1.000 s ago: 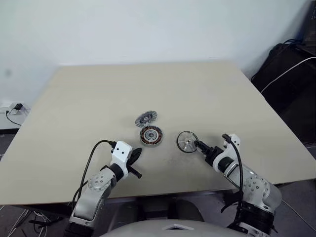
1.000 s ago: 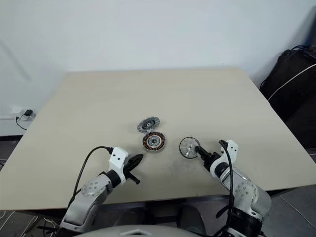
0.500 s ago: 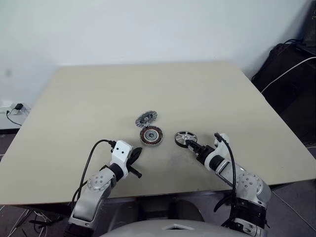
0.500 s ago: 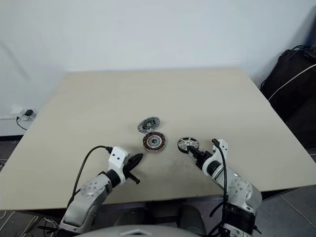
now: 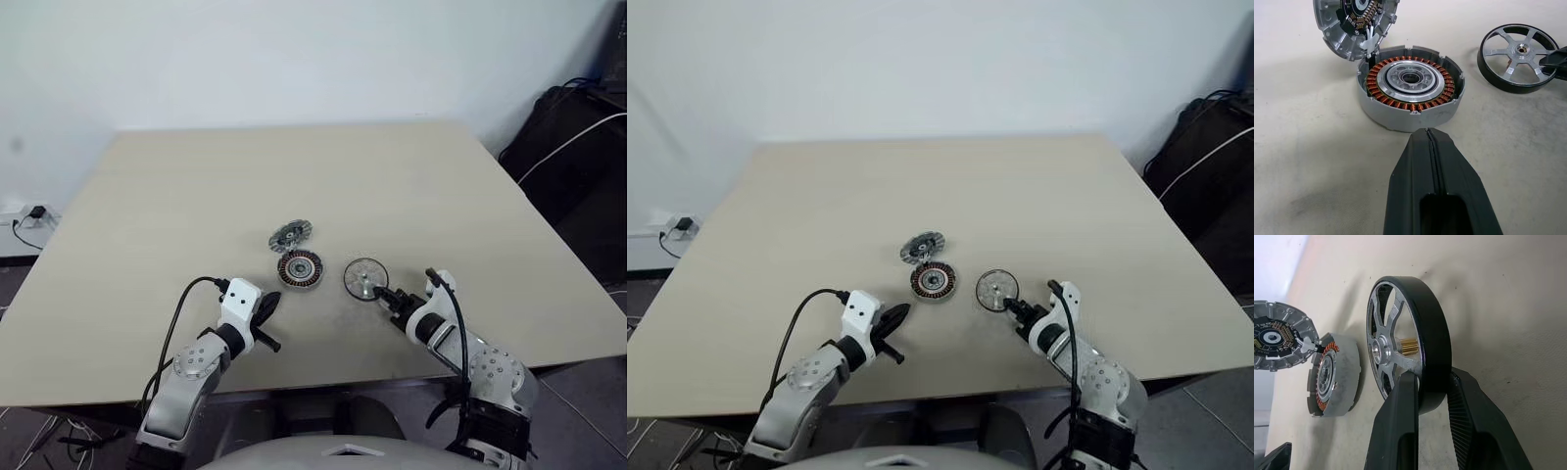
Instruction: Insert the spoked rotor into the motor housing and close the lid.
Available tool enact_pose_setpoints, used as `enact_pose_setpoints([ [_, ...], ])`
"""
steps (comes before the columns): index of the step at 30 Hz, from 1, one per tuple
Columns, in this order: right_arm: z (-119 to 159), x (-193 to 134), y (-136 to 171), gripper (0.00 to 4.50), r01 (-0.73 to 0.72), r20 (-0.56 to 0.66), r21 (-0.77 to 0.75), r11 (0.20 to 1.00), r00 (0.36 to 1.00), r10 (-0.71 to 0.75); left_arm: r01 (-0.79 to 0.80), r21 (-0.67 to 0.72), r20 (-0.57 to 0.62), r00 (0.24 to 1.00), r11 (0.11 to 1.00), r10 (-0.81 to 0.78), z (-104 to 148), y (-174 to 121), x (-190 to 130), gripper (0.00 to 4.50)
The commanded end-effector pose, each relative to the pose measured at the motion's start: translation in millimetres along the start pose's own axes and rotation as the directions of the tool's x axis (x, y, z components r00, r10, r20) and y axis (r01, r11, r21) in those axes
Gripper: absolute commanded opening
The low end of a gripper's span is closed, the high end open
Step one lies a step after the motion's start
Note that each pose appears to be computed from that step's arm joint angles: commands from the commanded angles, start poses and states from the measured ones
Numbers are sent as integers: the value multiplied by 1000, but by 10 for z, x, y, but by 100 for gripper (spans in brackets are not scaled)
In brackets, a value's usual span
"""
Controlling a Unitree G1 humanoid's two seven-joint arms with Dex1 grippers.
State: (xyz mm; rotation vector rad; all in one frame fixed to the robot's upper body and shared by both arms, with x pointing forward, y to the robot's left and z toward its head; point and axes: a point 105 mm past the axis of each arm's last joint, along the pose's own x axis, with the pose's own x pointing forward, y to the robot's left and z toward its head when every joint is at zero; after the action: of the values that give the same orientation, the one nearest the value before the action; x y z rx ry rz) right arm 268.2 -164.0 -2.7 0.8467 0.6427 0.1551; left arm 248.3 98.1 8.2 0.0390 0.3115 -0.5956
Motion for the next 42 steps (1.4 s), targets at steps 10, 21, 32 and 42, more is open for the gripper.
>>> enact_pose_setpoints([
  [10,117,-15,649,49,-212,71,12,977,975,211,4,27,46,999,1000,-6,136,10,-12,0],
  [21,-139,295,1064,49,-283,-41,139,949,956,291,-1,30,47,999,1000,-1,136,16,-25,0],
  [32,-381,519,1280,49,-343,-148,207,916,915,376,-20,30,42,999,999,19,127,43,-82,0],
  [42,-442,616,1349,49,-353,-181,240,904,899,399,-44,26,44,998,999,43,123,67,-128,0],
])
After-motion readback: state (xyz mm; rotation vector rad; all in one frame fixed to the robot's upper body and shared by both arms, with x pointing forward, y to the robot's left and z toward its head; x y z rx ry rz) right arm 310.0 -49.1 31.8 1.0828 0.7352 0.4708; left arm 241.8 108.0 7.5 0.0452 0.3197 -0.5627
